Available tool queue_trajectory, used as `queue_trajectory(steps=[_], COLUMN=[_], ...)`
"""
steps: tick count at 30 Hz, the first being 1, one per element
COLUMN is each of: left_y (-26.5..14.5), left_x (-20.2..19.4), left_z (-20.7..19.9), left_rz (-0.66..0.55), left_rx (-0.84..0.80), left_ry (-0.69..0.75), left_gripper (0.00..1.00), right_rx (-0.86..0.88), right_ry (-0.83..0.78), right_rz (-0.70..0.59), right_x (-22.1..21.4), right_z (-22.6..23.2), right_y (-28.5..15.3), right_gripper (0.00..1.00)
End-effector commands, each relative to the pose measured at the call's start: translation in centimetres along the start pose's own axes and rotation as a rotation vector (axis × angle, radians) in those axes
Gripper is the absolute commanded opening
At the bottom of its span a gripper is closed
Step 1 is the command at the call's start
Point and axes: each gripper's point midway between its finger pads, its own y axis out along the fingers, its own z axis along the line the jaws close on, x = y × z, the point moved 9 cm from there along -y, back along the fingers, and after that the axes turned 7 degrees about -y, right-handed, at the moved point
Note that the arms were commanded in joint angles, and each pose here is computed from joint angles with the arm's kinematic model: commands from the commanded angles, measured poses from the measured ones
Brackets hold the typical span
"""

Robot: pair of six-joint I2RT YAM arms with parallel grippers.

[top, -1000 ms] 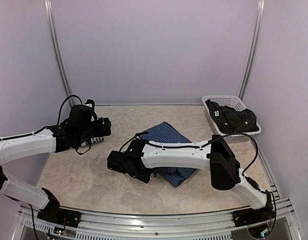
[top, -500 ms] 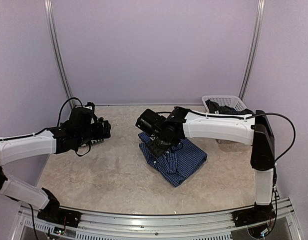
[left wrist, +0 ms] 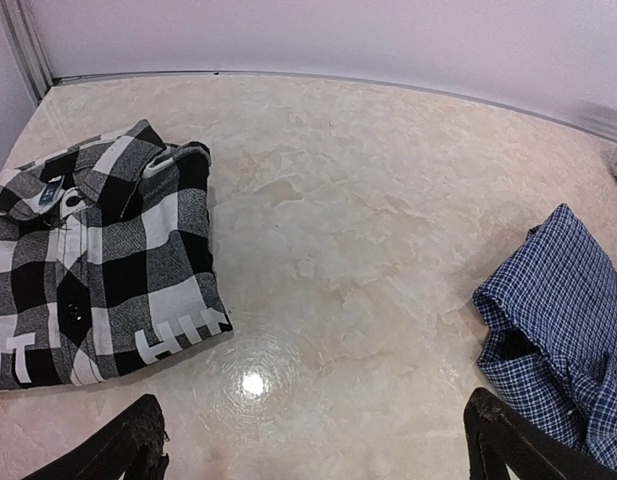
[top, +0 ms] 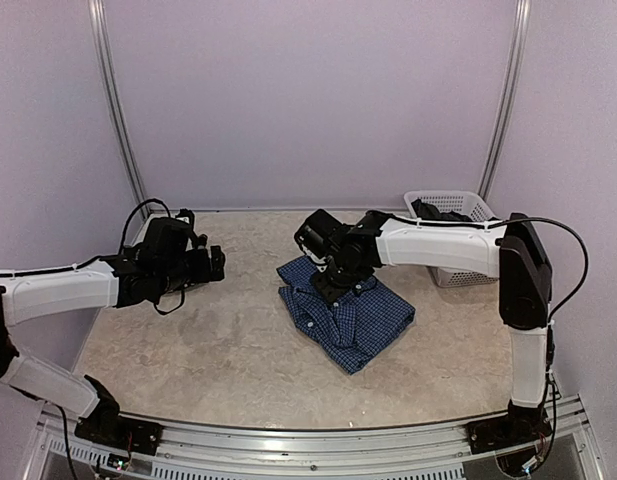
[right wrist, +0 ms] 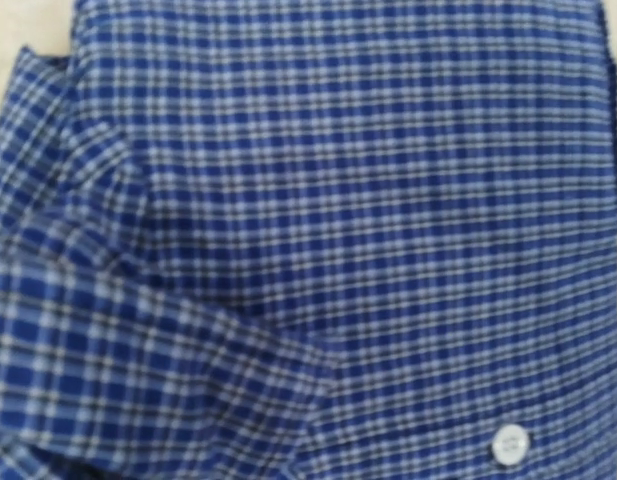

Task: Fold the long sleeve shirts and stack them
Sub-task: Adjust the corner of the shirt at the center of the board.

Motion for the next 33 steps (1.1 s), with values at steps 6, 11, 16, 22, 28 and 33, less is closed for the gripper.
queue_trajectory(steps=[6, 11, 16, 22, 28, 33], left_y=[0.5, 0.6, 0.6, 0.7, 0.7, 0.8], left_x=[0.0, -0.2, -0.3, -0.3, -0.5, -0.6], left_z=[-0.1, -0.1, 0.0, -0.1, 0.0, -0.1], left_rz=[0.001, 0.009, 0.010, 0.012, 0.017, 0.021], left_rx=[-0.013, -0.013, -0.008, -0.013, -0.015, -0.019], left_ry=[-0.001, -0.002, -0.002, -0.004, -0.006, -0.003], left_gripper=[0.99, 0.99, 0.99, 0.99, 0.99, 0.99], right_rx=[0.007, 0.008, 0.037, 0.051, 0.025, 0.004], right_ry=[-0.016, -0.023, -0.038, -0.065, -0.090, -0.098], right_rz=[0.054, 0.072, 0.063, 0.065, 0.110, 0.135], right_x=[-1.9, -2.4, -2.5, -2.2, -2.7, -3.1], right_z=[0.8, 0.9, 2.2, 4.0, 5.3, 5.5], right_y=[1.4, 1.7, 1.1, 1.0, 2.5, 3.0], right_gripper=[0.52, 0.51, 0.51, 0.51, 0.51, 0.52])
